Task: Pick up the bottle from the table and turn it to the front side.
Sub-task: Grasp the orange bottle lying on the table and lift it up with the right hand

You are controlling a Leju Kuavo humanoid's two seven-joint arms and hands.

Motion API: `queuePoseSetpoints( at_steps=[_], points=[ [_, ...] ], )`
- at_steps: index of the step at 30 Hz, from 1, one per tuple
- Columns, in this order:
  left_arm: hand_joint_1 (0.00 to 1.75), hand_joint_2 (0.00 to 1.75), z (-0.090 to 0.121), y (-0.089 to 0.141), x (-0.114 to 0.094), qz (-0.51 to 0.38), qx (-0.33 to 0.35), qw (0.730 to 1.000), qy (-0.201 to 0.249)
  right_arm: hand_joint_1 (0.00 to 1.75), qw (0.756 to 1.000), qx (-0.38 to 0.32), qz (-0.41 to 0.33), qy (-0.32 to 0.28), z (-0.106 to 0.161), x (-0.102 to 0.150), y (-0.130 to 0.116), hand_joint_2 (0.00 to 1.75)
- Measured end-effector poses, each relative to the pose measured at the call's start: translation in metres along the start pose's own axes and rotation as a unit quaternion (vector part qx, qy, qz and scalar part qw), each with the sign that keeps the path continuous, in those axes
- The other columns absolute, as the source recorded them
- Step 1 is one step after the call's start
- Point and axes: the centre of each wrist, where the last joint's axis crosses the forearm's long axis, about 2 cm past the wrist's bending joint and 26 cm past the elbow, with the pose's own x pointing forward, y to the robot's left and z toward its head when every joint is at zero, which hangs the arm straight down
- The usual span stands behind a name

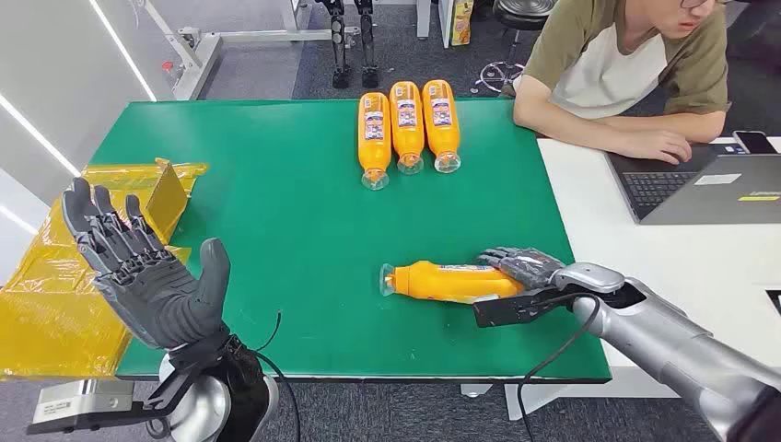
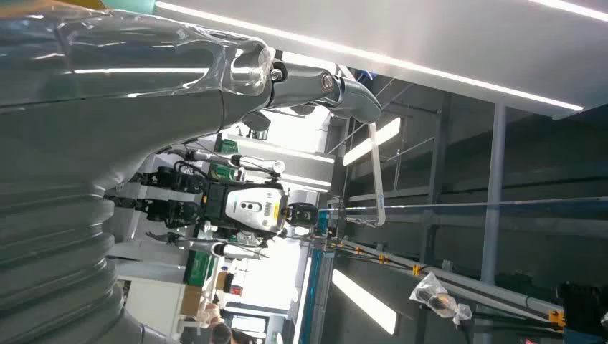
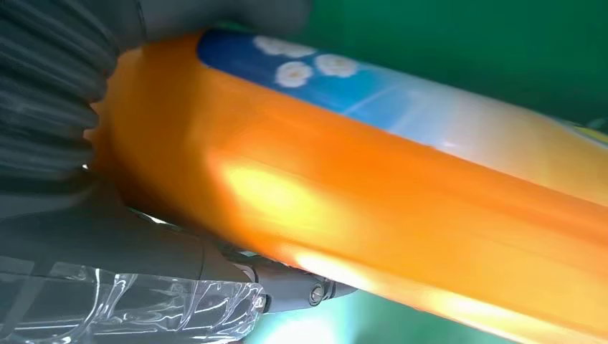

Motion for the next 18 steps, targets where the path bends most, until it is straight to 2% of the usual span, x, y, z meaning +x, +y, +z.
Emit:
queuePoseSetpoints(
  at_steps=[18],
  points=[
    [0.0,1.75,0.002,0.0,0.0,-0.004,-0.003,1.0,-0.002,1.75,0.999,-0.039,-0.005,-0.014,-0.015,0.01,0.004,1.75]
  ],
)
